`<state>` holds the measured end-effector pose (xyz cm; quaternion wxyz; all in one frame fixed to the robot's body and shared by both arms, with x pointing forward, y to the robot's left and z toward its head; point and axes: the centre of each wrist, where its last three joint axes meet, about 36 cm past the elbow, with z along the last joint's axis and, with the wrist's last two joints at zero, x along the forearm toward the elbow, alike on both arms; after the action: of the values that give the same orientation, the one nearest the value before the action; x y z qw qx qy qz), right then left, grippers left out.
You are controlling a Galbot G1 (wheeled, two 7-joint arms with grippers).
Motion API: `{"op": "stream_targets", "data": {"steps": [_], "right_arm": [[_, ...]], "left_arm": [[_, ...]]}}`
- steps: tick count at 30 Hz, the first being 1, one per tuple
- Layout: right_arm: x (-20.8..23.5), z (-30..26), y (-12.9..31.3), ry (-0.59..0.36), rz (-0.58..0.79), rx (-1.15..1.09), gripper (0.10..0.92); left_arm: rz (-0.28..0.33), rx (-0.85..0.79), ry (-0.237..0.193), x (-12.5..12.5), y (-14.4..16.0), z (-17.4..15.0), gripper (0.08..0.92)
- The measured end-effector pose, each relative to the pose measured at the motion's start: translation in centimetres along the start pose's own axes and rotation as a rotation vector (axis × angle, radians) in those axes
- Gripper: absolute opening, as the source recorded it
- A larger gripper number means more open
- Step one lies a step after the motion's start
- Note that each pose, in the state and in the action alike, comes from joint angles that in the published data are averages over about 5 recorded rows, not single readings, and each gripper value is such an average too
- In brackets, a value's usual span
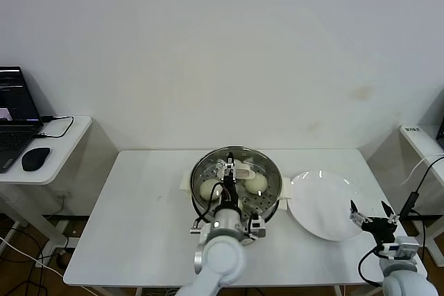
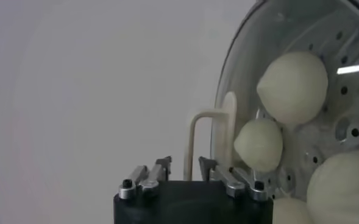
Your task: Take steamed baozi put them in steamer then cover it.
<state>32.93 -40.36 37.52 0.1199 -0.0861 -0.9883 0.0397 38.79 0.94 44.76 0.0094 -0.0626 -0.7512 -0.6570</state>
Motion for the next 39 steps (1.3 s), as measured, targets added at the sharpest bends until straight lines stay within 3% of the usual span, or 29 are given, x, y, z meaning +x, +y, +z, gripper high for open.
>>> {"op": "stream_targets", "data": {"steps": [8, 17, 25, 33, 39], "right_arm": [[0.2, 0.1, -0.1, 0.004, 0.002, 0.003, 0.823], [0.7, -0.1, 0.0, 0.004, -0.007, 0.008, 0.823], [1.8, -0.7, 0.5, -0.011, -0.072, 0.024, 0.823], [3.0, -1.1, 2.3, -0.041, -0.161, 0.028, 0.823], [3.9, -0.7, 3.1, -0.047, -0.205, 0.037, 0.823]], "left_arm": [[0.008, 0.056, -0.026, 1.9, 1.8, 0.9, 0.81], [-0.007, 0.119, -0.045, 4.0, 3.9, 2.9, 0.823], [-0.03, 0.268, -0.063, 6.2, 5.3, 7.8, 0.823], [-0.077, 0.517, -0.059, 7.6, 3.8, 13.8, 0.823], [-0.047, 0.711, -0.003, 8.8, 0.4, 18.4, 0.823]]}}
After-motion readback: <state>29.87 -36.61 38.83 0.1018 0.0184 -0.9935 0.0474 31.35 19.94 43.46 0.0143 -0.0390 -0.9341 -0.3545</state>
